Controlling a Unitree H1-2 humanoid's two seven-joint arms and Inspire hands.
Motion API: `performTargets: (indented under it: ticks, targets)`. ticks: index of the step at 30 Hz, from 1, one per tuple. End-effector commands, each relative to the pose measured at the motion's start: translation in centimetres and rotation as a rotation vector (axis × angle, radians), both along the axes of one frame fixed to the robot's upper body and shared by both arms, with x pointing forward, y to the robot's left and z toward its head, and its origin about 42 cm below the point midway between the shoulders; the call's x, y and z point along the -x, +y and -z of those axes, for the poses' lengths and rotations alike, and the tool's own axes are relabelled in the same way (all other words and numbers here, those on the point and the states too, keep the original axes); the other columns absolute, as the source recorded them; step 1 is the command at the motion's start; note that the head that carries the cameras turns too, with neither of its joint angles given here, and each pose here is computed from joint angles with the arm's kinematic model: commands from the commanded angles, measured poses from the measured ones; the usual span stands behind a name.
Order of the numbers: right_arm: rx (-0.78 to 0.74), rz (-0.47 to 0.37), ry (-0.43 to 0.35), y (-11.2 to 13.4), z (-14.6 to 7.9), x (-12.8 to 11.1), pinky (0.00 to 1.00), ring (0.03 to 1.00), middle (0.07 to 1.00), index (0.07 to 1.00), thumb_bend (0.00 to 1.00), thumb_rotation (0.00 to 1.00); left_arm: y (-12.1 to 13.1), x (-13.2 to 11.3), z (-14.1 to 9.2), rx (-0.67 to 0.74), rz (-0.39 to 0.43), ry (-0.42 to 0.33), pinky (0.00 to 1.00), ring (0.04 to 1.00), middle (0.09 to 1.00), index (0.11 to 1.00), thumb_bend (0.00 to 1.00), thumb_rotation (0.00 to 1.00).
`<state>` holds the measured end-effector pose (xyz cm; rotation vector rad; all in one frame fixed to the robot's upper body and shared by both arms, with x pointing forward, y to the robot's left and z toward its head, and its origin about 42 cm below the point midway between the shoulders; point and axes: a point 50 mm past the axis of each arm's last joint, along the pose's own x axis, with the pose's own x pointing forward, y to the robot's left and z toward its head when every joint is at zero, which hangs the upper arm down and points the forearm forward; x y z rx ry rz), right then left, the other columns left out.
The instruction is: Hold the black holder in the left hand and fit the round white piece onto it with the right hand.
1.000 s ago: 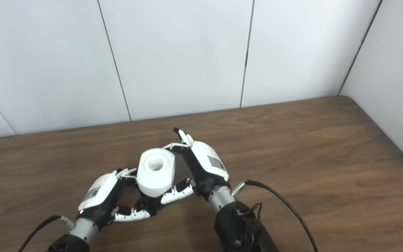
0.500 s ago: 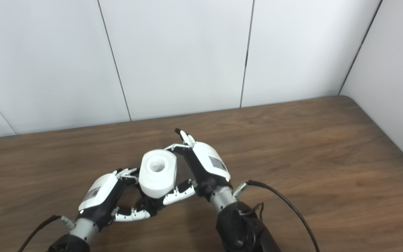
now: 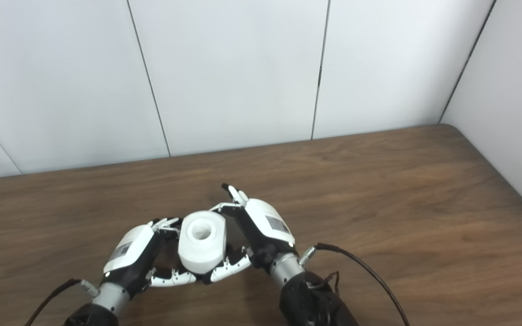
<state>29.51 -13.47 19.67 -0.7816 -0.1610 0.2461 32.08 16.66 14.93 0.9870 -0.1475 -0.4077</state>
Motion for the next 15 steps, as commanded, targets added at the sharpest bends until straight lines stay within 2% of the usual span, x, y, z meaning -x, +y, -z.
performTargets:
  ticks: [1, 15]
  targets:
    - [0.002, -0.023, -0.060, 0.29, -0.93, -0.15, 1.00, 1.000, 1.000, 0.478, 0.52, 0.13, -0.71, 0.12, -0.54, -0.004, 0.023, -0.027, 1.00, 0.929, 0.893, 0.481, 0.52, 0.04]
    - [0.041, -0.021, -0.065, 0.13, -0.35, 0.07, 1.00, 1.000, 1.000, 0.478, 0.51, 0.14, -0.82, 0.25, -0.35, 0.004, 0.023, -0.031, 1.00, 0.925, 0.891, 0.481, 0.52, 0.04]
